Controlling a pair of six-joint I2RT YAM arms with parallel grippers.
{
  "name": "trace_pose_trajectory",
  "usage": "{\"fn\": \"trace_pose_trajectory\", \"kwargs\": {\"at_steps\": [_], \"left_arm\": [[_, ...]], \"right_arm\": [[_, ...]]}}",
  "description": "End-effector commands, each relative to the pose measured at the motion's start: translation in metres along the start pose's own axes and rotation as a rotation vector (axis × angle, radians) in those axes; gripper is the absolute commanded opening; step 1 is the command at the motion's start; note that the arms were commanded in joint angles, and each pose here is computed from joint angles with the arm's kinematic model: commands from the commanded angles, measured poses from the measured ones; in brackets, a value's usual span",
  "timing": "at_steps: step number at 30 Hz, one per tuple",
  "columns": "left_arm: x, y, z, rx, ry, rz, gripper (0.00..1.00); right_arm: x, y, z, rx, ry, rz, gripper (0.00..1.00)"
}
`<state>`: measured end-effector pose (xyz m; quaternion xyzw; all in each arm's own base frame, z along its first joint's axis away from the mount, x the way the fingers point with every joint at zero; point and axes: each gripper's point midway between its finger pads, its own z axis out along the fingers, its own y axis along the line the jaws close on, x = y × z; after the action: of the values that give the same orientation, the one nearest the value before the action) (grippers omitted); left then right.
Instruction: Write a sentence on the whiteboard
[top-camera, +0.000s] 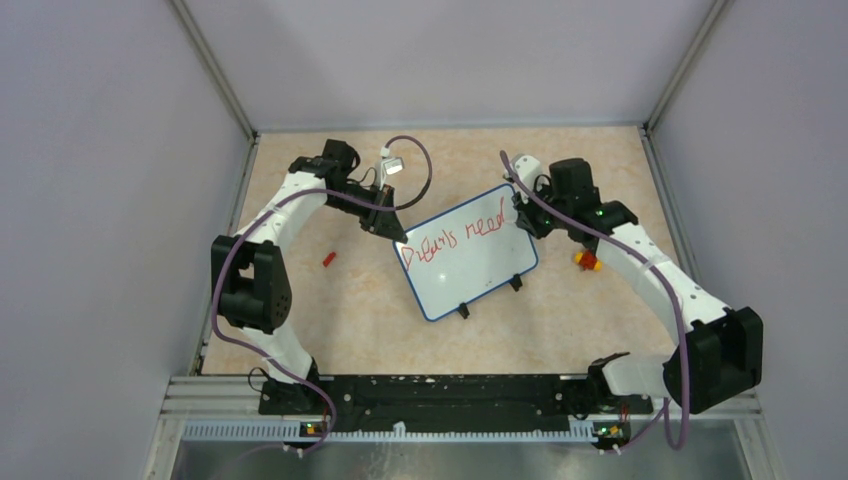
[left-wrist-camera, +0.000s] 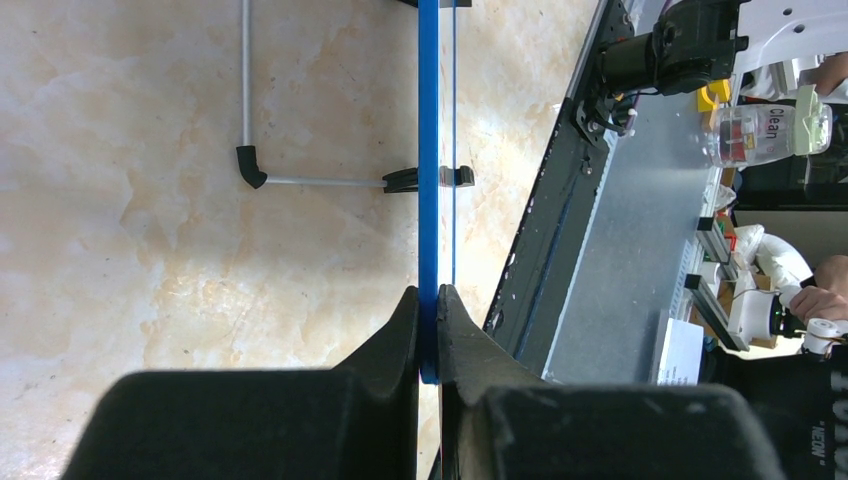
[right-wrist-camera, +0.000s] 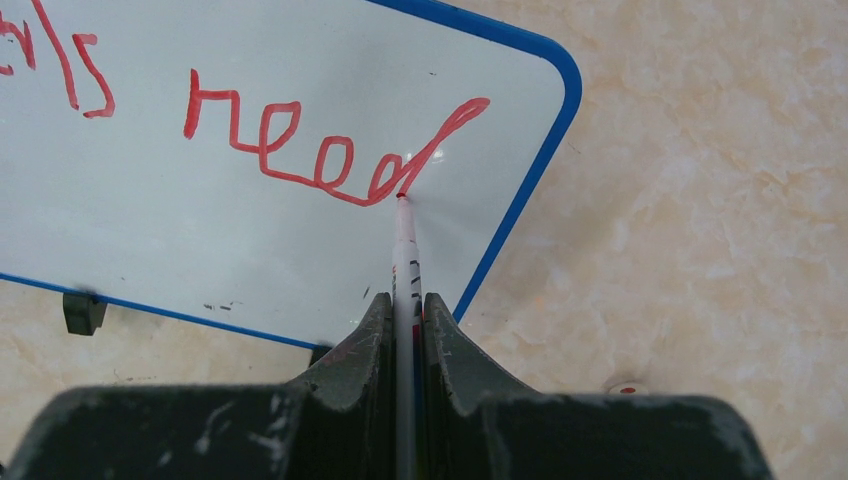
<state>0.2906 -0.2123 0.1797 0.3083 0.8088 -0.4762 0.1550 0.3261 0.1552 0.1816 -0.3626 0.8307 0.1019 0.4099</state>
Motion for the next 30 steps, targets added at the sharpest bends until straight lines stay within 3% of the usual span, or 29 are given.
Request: {"fn": "trace_pose_trajectory", "kwargs": {"at_steps": [1,10,19,30], "left_arm": [[-0.001,0.007,0.003,-0.019,0.004,0.035,0.00],[-0.003,0.009,0.002,-0.032,0.002,0.048,0.00],[-0.011,0.007,0.001,-0.028,-0.011,0.053,0.00],[-0.008,-0.010,-0.008,0.024,-0.019,0.051,0.35]], "right_arm": [[0.003,0.002,-0.001,-0.003,0.002,-0.007,0.00],[0.004,0.004,-0.006,-0.023,0.024,-0.034,0.00],[-0.042,0.039,-0.048,-0.179,-0.086,-0.116,0.00],[-0.058,0.130,-0.042,-0.421,-0.132,-0.163,0.00]]}}
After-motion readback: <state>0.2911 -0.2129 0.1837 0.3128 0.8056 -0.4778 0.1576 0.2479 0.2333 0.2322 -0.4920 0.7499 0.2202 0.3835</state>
